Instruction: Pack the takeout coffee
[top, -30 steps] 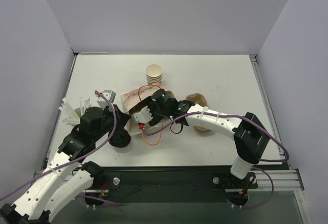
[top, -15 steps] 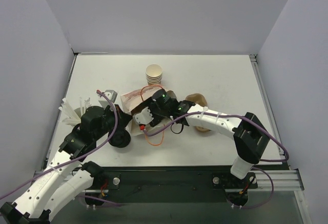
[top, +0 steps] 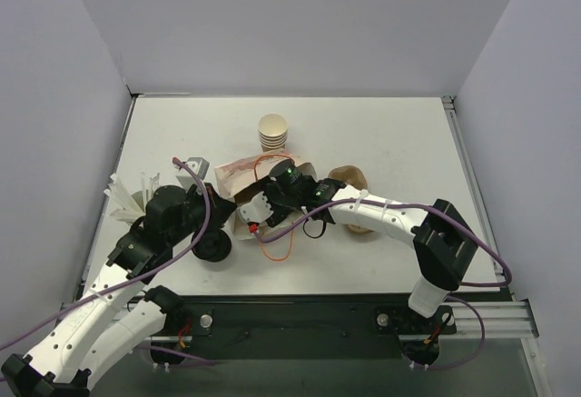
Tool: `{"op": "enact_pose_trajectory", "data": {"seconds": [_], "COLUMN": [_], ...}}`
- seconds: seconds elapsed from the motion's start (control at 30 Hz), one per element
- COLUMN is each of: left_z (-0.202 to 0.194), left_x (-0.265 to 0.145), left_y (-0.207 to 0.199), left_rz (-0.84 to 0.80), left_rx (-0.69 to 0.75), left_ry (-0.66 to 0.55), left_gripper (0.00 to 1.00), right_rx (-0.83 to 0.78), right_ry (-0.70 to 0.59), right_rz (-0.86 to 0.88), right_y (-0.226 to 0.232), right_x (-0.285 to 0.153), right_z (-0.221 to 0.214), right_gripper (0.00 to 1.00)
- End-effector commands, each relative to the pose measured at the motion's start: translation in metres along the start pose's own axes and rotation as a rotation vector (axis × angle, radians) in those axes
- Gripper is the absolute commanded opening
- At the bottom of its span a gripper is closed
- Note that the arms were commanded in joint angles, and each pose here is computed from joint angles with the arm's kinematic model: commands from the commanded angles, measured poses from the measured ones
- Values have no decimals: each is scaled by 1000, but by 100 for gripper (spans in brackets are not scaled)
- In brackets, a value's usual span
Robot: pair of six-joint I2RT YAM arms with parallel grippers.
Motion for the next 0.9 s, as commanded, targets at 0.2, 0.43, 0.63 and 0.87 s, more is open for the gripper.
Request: {"op": "enact_pose_trajectory", "data": {"seconds": [0.2, 0.43, 0.63, 0.87], "left_z": [9, 6, 5, 6], "left_x": [-2, -2, -1, 2], "left_y": [-7, -7, -7, -7], "left_rz": [-42, -48, -47, -42], "left_rx": [-16, -33, -41, -41], "left_ry": [-30, -26, -24, -22], "left_gripper": [0, 0, 0, 0], "right_rx": [57, 102, 153, 197], "right_ry": [-27, -8, 4, -13], "right_rz": [-50, -81, -103, -111], "right_y": [-5, -4, 0, 2], "right_x": [14, 20, 25, 24], "right_z": [-1, -12, -17, -17], "right_gripper": [49, 49, 50, 51]}}
Point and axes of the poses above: each gripper's point midway between its finger pads, its own x axis out along the fingers, its own y axis along the line the jaws close on, z = x × y, the point moved 9 cm from there along -x, back along the fingers, and after that the axes turned 4 degrees about -x, right-handed, at the moved point
